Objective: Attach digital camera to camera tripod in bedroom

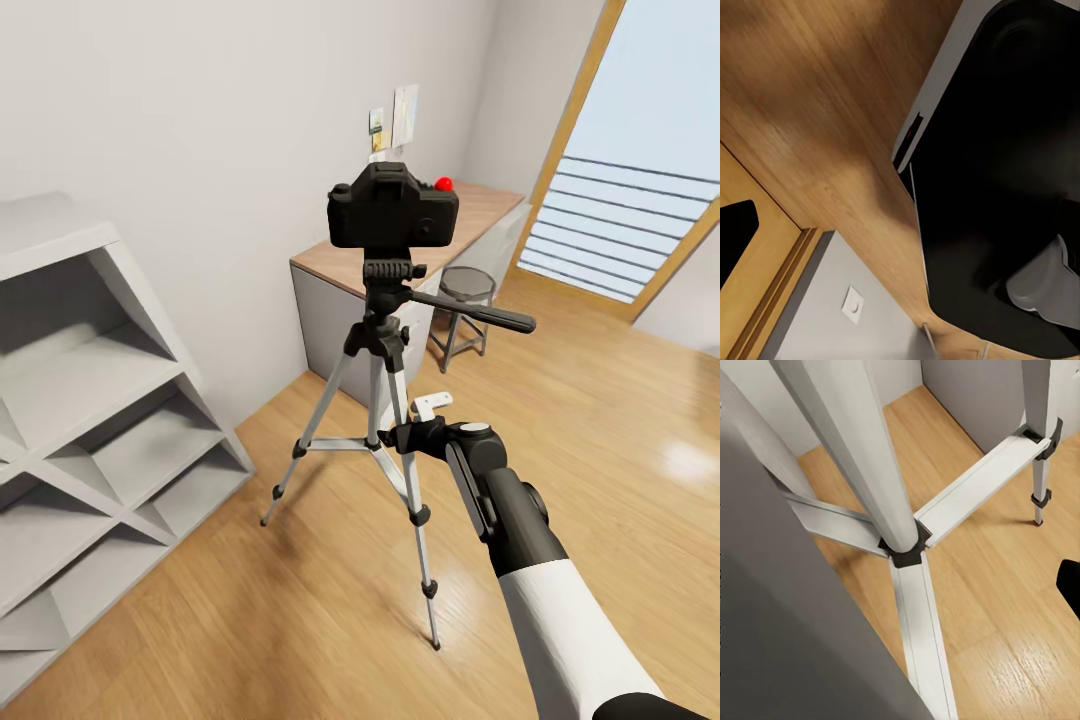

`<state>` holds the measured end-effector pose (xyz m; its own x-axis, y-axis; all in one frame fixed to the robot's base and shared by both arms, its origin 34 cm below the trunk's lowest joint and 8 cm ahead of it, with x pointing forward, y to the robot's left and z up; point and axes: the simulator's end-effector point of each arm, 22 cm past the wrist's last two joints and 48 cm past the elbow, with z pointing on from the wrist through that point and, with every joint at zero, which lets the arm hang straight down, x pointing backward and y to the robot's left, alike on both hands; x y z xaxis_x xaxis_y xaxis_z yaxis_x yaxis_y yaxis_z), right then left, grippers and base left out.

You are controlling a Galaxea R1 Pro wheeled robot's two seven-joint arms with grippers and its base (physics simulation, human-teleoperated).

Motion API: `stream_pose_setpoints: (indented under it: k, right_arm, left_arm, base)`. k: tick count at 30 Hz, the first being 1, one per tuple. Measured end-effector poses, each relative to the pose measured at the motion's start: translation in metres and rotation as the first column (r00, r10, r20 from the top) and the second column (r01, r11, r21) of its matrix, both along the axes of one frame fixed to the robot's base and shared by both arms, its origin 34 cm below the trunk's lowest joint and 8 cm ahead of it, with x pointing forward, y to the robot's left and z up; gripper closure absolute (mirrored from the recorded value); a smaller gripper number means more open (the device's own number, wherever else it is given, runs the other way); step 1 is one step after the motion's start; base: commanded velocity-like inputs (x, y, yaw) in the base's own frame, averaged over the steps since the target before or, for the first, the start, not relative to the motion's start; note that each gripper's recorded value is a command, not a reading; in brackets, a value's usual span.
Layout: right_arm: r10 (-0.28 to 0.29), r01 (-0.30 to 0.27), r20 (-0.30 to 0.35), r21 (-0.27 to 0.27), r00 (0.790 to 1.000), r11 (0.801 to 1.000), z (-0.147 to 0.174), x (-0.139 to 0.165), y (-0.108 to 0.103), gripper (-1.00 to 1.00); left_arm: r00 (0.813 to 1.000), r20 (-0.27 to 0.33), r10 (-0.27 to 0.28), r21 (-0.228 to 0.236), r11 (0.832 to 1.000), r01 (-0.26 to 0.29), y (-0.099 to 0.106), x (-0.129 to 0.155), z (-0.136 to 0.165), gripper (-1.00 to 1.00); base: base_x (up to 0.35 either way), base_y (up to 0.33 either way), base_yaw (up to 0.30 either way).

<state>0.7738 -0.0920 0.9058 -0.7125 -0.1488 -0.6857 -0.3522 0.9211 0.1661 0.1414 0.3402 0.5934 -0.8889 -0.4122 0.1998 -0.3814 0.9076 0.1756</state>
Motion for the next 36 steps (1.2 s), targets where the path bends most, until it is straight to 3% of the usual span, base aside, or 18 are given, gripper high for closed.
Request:
stream_pose_setpoints:
  k: [15,26,36]
  right_arm:
    - [-0.002,0.002,0.003,0.0,1.0,1.0,0.0001,0.0006,-0.0003,-1.0]
    - [-0.001,0.001,0.006,0.001,1.0,1.0,0.0003,0.0013,0.0002,-1.0]
    - [0.0,0.0,0.008,0.003,1.0,1.0,0.0013,0.0013,0.0004,-1.0]
  left_arm:
    - [1.0,0.0,-0.002,-0.001,1.0,0.002,-0.0009,-0.0001,-0.0001,-1.0]
    - [1.0,-0.001,0.0,-0.002,1.0,0.0,-0.0014,-0.0006,-0.0001,-1.0]
    - [1.0,-0.001,-0.001,-0.002,1.0,0.001,-0.0014,-0.0004,-0.0001,-1.0]
  base:
    - [-0.007,0.0,0.0]
    - [-0.245,0.0,0.0]
    - [-0.065,0.0,0.0]
